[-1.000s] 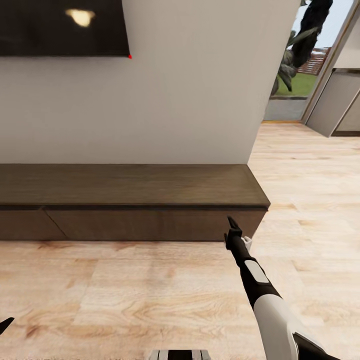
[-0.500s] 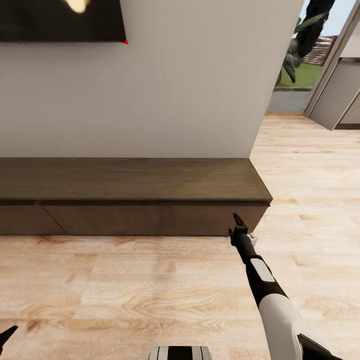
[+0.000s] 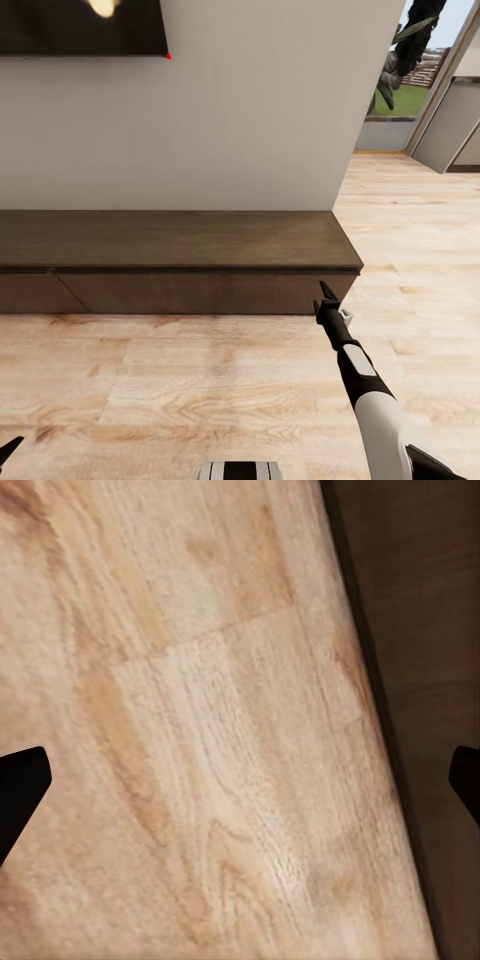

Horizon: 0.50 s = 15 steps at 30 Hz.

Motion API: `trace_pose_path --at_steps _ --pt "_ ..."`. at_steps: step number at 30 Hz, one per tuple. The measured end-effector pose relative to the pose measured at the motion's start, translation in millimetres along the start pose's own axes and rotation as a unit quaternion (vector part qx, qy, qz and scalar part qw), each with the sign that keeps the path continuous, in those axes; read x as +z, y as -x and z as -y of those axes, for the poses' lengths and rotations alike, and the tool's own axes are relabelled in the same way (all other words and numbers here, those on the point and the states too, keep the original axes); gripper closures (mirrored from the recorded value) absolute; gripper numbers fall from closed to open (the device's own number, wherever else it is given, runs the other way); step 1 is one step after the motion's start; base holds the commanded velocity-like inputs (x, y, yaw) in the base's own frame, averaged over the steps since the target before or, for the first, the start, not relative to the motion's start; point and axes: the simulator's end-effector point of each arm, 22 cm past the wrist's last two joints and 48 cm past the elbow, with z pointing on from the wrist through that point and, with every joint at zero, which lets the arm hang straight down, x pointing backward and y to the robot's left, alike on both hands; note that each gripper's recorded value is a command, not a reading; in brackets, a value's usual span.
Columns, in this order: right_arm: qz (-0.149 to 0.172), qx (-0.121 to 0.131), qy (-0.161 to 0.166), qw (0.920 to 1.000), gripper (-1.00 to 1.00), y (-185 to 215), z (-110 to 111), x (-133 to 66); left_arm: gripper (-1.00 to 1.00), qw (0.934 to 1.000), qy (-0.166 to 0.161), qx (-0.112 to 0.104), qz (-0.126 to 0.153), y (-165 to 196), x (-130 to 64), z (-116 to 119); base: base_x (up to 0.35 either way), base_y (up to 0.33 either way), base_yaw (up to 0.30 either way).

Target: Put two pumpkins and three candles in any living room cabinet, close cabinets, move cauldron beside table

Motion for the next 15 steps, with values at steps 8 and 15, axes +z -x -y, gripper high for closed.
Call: trace_pose_path --at_steps 8,15 --pt "-0.002 0.002 -0.016 0.9999 -1.0 -8 14 -1.5 -1.0 1.0 0.003 0.007 -0.001 4 3.6 3 0.0 0.0 0.0" --pt "0.001 0.021 -0.076 0.9969 -1.0 -50 56 -3.0 -1.0 0.9984 0.054 0.018 -0.003 7 9.7 -17 0.0 0.0 0.0"
